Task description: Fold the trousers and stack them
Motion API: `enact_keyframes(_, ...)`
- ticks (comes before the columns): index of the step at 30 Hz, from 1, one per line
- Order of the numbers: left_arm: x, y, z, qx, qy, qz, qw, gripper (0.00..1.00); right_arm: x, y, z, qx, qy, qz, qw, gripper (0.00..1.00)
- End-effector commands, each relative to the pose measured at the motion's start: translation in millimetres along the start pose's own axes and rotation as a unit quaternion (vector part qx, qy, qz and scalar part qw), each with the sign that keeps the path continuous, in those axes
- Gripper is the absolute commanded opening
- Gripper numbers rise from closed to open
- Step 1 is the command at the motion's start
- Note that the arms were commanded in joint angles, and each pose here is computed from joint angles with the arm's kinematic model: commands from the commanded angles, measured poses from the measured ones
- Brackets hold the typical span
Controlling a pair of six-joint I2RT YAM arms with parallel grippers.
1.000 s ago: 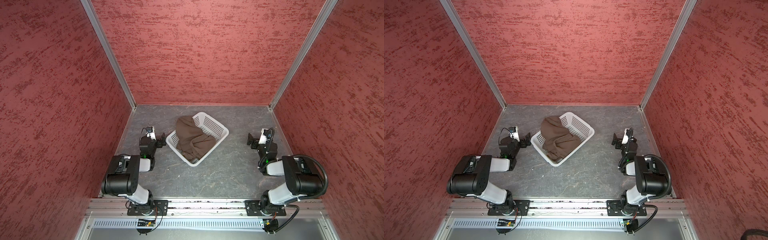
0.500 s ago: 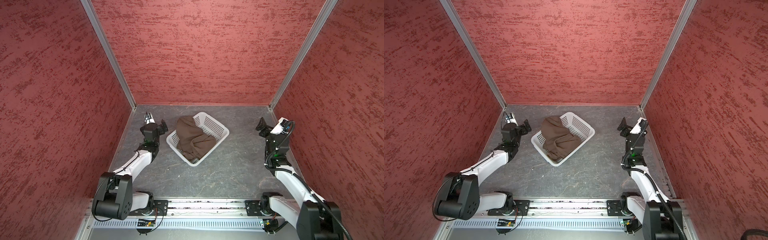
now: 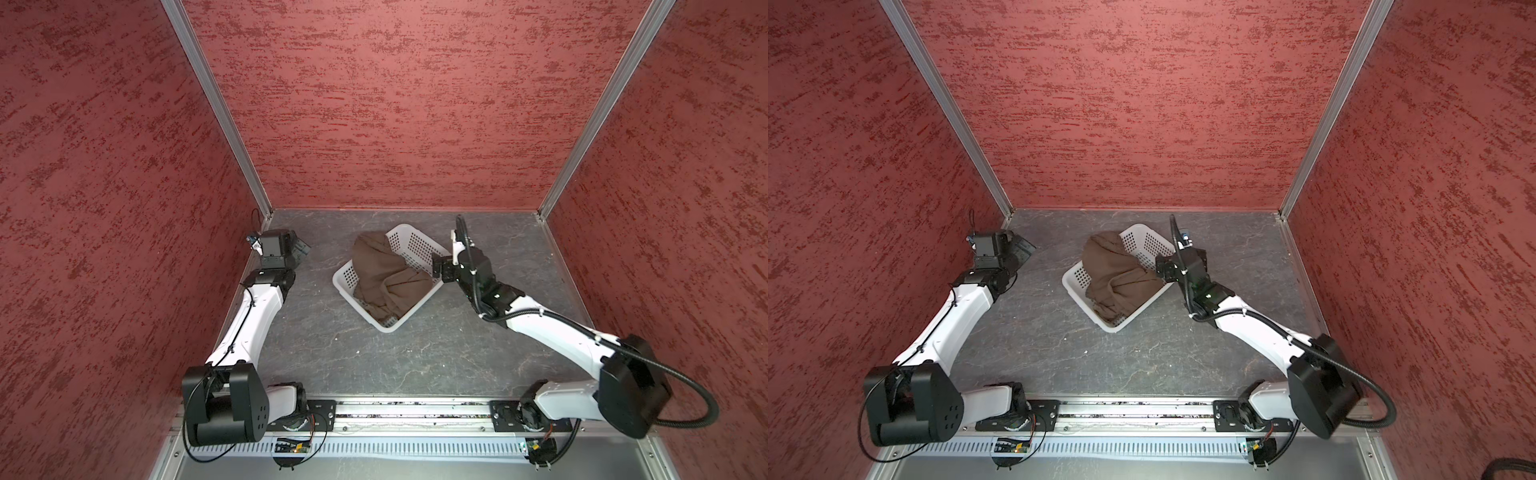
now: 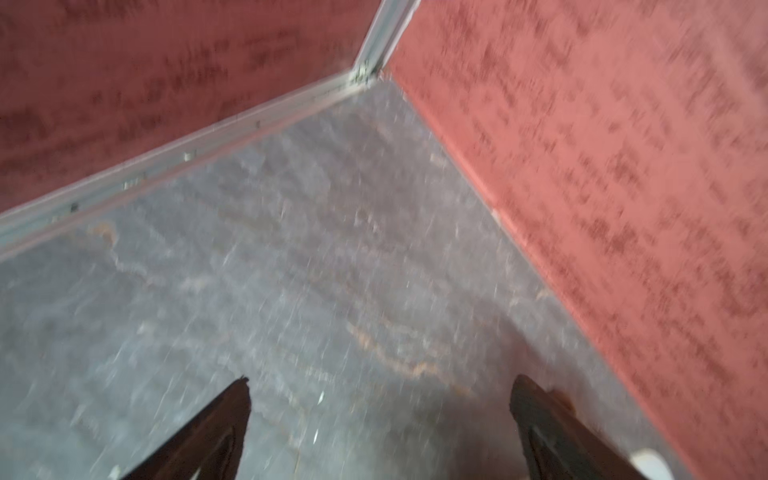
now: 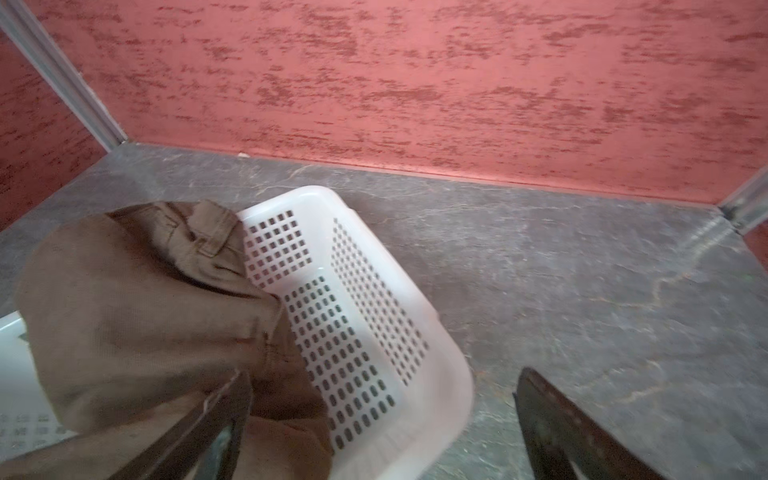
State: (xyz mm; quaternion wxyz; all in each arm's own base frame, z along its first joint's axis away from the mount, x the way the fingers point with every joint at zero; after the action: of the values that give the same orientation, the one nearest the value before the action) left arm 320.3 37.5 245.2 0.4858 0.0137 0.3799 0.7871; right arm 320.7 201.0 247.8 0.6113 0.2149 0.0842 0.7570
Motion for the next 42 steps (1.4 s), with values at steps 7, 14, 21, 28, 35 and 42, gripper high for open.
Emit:
enact_keyframes(7,-5.8,39.6,-48.7,0.081,-0.005,-0.070,0.994,0.96,90.5,-35.2,-30.9,0.108,0.043,0.150,0.982,0.99)
enact_keyframes(14,-21.4,19.6,-107.5,0.171,-0.036,-0.072,0.982,0.93,114.4,-55.2,-70.3,0.172,0.034,0.174,0.969,0.99)
enact_keyframes(21,-51.1,-7.3,-144.1,0.220,-0.055,-0.084,0.970,0.50,112.3,-86.9,-115.1,0.255,0.017,0.134,0.958,0.95)
enact_keyframes(28,-95.1,-22.7,-156.1,0.241,-0.092,-0.098,0.961,0.34,80.5,-113.2,-121.4,0.296,-0.071,0.102,0.947,0.41)
enact_keyframes(35,-149.9,-28.0,-168.0,0.247,-0.133,-0.139,0.950,0.28,15.0,-110.5,-39.2,0.217,-0.124,0.053,0.967,0.00)
enact_keyframes(42,-235.4,-18.4,-178.3,0.265,-0.149,-0.243,0.921,0.43,-10.3,-44.4,100.8,0.042,-0.091,0.015,0.995,0.00)
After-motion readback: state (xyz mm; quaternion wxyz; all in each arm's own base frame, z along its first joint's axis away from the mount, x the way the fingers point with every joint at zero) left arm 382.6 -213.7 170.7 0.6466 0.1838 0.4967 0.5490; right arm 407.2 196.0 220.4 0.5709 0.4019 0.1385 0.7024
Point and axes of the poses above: each gripper's point midway between its finger pads, its own y axis back along the fingers, its own x axis along the line the jaws close on, z = x × y, the point moved 7 cm from there along y, back along the fingers, and after that the axes turned 11 degrees about -y, right-handed, at the moved point
